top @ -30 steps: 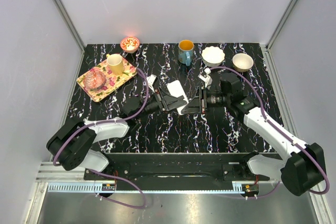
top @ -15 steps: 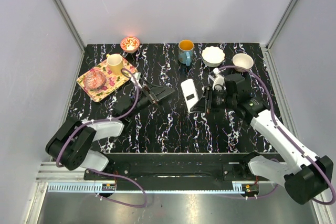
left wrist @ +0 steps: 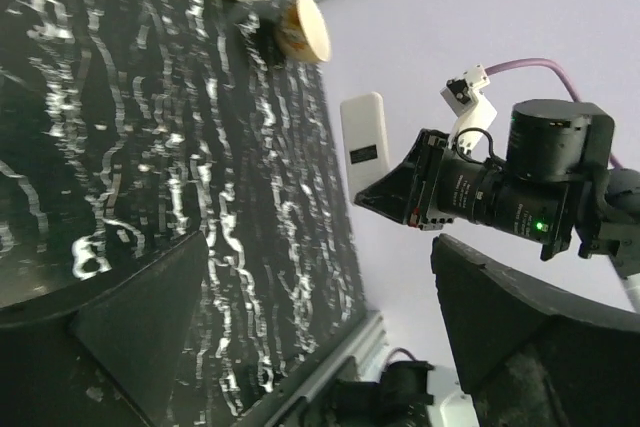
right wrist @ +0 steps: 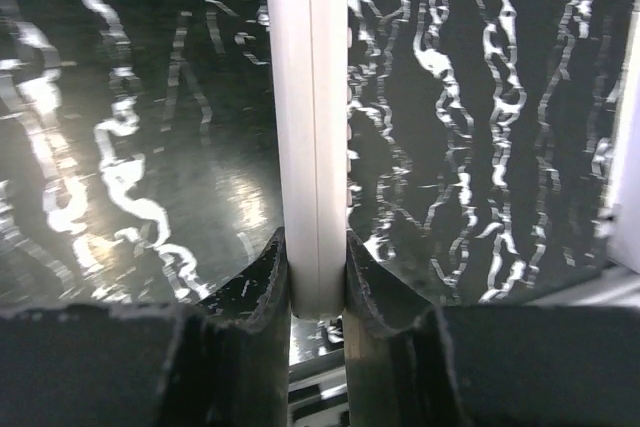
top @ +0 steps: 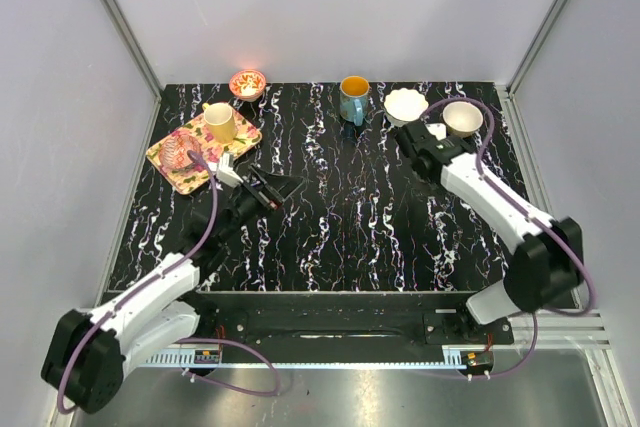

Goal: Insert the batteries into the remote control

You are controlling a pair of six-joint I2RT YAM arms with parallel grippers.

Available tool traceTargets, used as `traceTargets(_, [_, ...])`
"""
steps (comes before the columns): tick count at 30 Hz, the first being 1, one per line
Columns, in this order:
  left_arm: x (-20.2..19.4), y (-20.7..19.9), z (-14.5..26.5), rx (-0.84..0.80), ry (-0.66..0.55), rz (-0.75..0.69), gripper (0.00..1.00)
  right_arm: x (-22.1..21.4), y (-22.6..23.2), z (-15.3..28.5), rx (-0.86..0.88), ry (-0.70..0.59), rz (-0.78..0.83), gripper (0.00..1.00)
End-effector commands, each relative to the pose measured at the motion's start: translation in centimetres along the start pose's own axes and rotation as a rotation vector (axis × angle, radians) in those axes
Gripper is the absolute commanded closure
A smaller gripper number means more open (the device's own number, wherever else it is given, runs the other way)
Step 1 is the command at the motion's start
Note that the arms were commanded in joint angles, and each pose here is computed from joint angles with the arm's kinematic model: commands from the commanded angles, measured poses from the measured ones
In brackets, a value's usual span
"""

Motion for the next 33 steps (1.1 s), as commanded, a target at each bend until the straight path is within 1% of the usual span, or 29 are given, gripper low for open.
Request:
traceTargets(1, [0.1, 3.0, 1.9, 0.209, 0.005, -0.107, 0.01, 1.4, -1.9, -1.6, -0.257, -0.030, 0.100, 1.00])
traceTargets(2, [0.3, 2.8, 2.3, 0.210, -0.001, -0.115, 0.01, 0.9, -1.2, -2.9, -0.306, -0.006, 0.129, 1.00])
traceTargets(4, [0.1, 3.4, 2.9, 0.243, 0.008, -0.133, 0.01, 0.7, -0.2, -3.6, -0.331, 0.005, 0.160, 1.00])
traceTargets(5, [0.1, 3.2, 3.1, 0.236, 0.006, -0.138, 0.01, 0.0, 0.4, -4.7, -0.347, 0.028, 0.192, 1.00])
traceTargets(9, [-0.5, 3.3, 3.7, 0.218, 0.025, -0.139, 0.01, -0.2, 1.7, -6.8, -0.361, 0.055, 0.213, 1.00])
traceTargets(13, [-1.1, 4.0, 4.0, 0.224, 0.036, -0.131, 0.01, -1.3, 2.1, -9.2, -0.408, 0.107, 0.285, 1.00])
traceTargets(16, [-1.3, 4.0, 4.1, 0.221, 0.044, -0.128, 0.01, -1.8, 2.3, -10.2, -0.438, 0.134, 0.306, 1.00])
traceTargets(18, [-1.5, 4.2, 4.1, 0.225, 0.052, -0.128, 0.01, -2.3, 2.8, -10.8, -0.410, 0.150, 0.306, 1.00])
traceTargets(23, [-1.8, 4.2, 3.9, 0.225, 0.074, -0.129, 0.01, -3.8, 3.4, -12.5, -0.390, 0.232, 0.362, 1.00])
traceTargets(26, [-1.9, 4.2, 3.8, 0.227, 0.086, -0.132, 0.01, -4.5, 3.9, -12.7, -0.339, 0.257, 0.358, 0.90])
traceTargets(27, [-1.9, 4.4, 3.8, 0.234, 0.088, -0.133, 0.01, -4.7, 4.0, -12.7, -0.326, 0.258, 0.354, 0.82])
traceTargets(29, [-1.9, 4.4, 3.7, 0.236, 0.087, -0.132, 0.01, -4.9, 4.3, -12.6, -0.300, 0.272, 0.352, 0.73])
traceTargets(30, [-2.0, 4.4, 3.7, 0.234, 0.090, -0.132, 0.01, -5.1, 4.3, -12.6, -0.292, 0.275, 0.348, 0.62])
traceTargets(33, [-2.1, 4.4, 3.6, 0.232, 0.097, -0.127, 0.01, -5.3, 4.6, -12.3, -0.257, 0.283, 0.333, 0.48])
Point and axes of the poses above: each gripper's point midway between its finger pads, its own z axis back along the fingers, its own y axis along the line the jaws close on, x = y × z, the point moved 2 cm from there along z, back along the fingers, and after that the axes turned 8 degrees about -z, right-handed, at the moved point
